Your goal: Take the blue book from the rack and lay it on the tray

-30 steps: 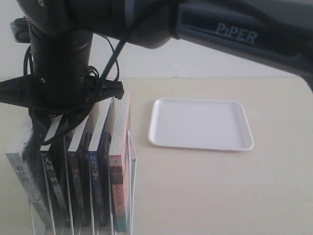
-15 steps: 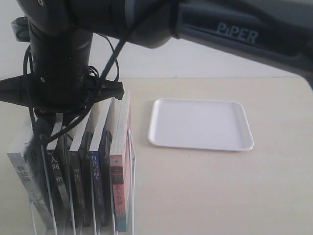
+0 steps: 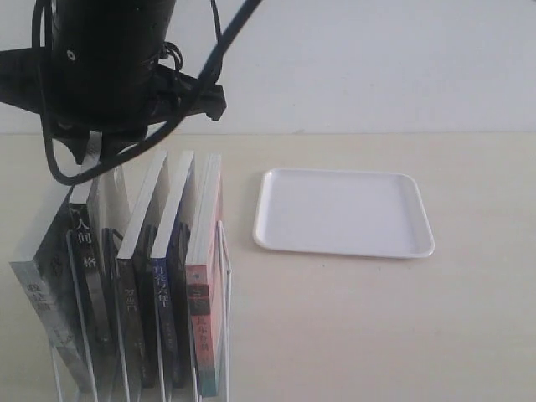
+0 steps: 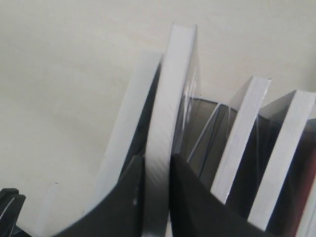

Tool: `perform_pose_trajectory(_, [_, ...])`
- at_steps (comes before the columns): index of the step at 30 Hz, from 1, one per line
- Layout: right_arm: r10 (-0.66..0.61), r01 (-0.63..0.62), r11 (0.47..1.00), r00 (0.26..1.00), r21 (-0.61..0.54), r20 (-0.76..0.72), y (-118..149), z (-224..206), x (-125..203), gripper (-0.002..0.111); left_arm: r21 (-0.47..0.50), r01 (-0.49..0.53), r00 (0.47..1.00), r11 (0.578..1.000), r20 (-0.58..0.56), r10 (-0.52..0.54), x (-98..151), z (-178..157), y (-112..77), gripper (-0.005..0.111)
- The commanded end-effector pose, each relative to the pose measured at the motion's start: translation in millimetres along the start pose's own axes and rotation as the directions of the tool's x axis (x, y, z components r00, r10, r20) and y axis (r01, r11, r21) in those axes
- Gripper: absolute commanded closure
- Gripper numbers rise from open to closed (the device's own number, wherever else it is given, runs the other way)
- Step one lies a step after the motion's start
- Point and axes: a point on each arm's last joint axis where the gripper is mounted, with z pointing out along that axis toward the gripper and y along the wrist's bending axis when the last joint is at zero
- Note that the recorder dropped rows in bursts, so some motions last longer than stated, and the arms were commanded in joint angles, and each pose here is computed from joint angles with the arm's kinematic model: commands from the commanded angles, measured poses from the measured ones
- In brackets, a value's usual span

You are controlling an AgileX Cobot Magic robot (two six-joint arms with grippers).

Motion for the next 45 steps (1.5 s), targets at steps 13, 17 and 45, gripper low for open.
perform_pose_trajectory(13, [0.002, -0.002, 1.000, 1.000, 0.003, -0.011, 1, 18, 1, 0.063, -0.003, 0.007, 1.000, 1.000, -0.001, -0.007, 1, 0, 0.2, 0.102])
perform_pose_trajectory(17, [-0.008, 0.008, 1.000, 1.000, 0.008, -0.017, 0, 4, 1, 0.073, -0.003, 0.007, 1.000, 1.000, -0.001, -0.007, 1, 0, 0.2, 0.102])
perform_pose_trajectory(45, [-0.039, 0.046, 0.978, 0.998, 0.204, -0.040, -29, 6, 5, 0.076, -0.003, 0.007, 1.000, 1.000, -0.001, -0.007, 1, 0, 0.2, 0.102])
